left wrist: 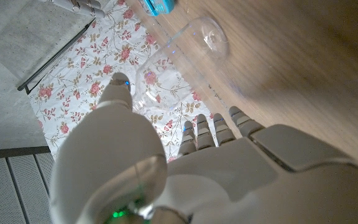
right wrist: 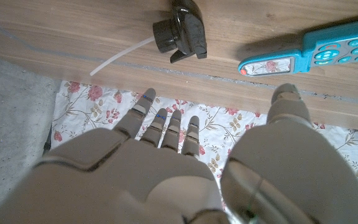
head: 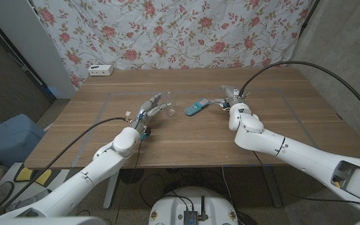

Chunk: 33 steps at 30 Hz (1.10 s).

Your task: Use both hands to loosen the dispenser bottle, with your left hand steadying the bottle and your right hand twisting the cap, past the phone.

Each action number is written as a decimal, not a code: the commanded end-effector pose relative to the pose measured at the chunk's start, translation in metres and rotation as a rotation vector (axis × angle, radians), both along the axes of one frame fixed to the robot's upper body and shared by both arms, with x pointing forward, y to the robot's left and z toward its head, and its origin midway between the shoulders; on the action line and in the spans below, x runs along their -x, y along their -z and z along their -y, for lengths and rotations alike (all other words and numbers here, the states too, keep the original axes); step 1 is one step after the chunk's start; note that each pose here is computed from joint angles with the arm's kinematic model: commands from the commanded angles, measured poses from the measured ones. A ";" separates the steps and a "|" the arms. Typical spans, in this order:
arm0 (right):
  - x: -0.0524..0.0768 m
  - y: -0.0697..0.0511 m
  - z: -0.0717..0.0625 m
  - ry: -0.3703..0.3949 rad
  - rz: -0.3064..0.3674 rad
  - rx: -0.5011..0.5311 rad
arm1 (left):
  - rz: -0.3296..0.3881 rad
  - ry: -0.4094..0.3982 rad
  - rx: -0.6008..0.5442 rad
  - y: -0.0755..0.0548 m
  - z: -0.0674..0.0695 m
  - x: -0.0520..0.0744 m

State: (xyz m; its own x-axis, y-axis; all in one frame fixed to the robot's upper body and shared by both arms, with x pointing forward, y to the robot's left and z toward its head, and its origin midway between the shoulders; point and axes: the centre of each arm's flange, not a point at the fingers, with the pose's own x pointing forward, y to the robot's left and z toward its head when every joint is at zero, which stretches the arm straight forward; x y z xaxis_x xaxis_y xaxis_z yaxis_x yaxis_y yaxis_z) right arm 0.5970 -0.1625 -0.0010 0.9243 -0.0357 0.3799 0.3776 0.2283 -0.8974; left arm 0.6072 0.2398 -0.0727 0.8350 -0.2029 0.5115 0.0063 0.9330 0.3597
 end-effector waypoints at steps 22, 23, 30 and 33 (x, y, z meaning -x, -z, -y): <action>0.015 0.000 0.008 -0.159 0.102 -0.234 | 0.099 0.113 0.092 -0.017 -0.035 -0.008; 0.015 0.000 0.009 -0.162 0.102 -0.237 | 0.103 0.126 0.095 -0.017 -0.035 -0.010; 0.010 0.000 0.017 -0.213 0.120 -0.313 | 0.112 0.136 0.142 -0.016 -0.032 -0.015; 0.008 -0.002 0.020 -0.227 0.130 -0.341 | 0.116 0.136 0.146 -0.018 -0.033 -0.017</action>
State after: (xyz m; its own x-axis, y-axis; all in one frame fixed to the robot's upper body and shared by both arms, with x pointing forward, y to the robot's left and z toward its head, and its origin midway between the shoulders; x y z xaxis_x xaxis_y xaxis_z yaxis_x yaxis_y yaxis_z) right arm 0.5856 -0.1764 -0.0019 0.8896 -0.0091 0.4567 0.4059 0.4743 -0.7812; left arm 0.6124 0.2698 -0.0566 0.7486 -0.2435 0.6167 0.0916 0.9592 0.2676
